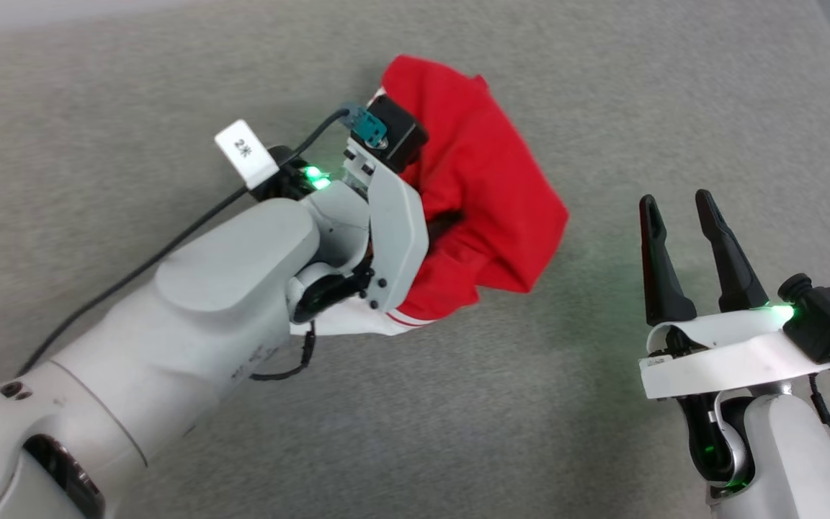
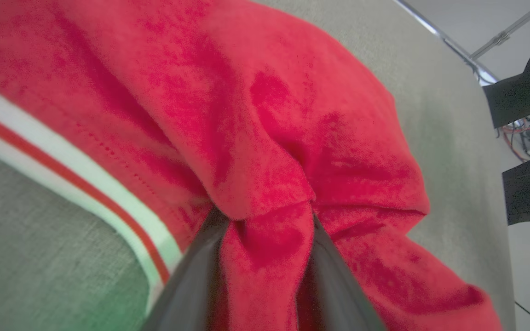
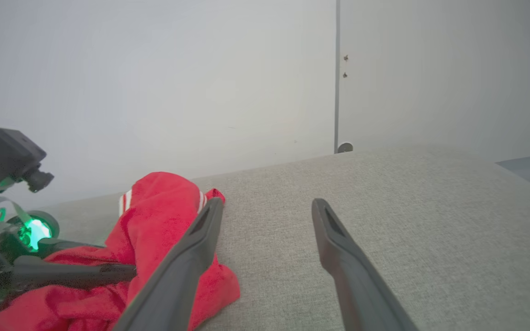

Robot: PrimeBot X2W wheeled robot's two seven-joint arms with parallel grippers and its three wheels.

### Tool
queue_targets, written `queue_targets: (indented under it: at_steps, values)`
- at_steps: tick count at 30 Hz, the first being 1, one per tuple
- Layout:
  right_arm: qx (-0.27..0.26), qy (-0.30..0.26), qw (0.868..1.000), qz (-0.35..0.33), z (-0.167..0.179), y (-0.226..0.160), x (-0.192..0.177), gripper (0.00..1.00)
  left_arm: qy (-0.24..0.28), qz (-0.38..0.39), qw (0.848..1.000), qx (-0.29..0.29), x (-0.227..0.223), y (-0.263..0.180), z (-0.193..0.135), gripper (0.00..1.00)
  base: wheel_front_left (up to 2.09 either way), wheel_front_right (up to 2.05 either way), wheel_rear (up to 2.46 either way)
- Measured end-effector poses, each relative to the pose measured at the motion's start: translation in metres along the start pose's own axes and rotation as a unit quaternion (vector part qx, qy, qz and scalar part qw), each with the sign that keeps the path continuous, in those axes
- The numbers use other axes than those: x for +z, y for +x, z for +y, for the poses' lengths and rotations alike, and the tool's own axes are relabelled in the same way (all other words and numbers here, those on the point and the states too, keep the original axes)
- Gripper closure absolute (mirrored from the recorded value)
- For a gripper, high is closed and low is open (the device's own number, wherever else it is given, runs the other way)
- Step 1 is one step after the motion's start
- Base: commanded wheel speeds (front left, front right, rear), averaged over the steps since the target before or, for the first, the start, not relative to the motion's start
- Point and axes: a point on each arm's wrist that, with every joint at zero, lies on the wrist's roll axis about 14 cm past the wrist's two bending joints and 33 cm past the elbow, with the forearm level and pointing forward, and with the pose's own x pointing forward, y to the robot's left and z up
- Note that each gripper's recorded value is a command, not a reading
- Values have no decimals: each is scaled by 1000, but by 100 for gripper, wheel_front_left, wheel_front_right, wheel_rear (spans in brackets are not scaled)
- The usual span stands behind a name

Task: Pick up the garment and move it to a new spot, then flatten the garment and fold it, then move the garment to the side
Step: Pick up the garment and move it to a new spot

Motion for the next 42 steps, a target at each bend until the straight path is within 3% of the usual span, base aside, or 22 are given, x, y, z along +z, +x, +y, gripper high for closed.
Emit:
queue_targets:
  at_steps: [8, 17, 21, 30, 34, 42]
  values:
    - [49, -26, 998, -1, 20, 6, 2, 0, -26, -114, 992, 38, 34, -53, 10, 0, 0, 0, 0]
    - [97, -35, 995, 1, 42, 6, 1, 0, -76, -191, 969, 134, 7, -130, 35, 0, 0, 0, 0]
    - [109, -38, 993, 8, 45, 3, -4, 0, -122, -208, 954, 180, -25, -160, 42, 0, 0, 0, 0]
    - [134, -35, 990, 16, 59, -7, -8, 0, -173, -242, 914, 274, -69, -231, 50, 0, 0, 0, 0]
    - [143, -32, 989, 12, 65, -11, -6, 0, -170, -264, 890, 331, -83, -270, 58, 0, 0, 0, 0]
    - [141, -36, 989, 11, 60, -22, -2, 0, -188, -285, 845, 412, -129, -314, 42, 0, 0, 0, 0]
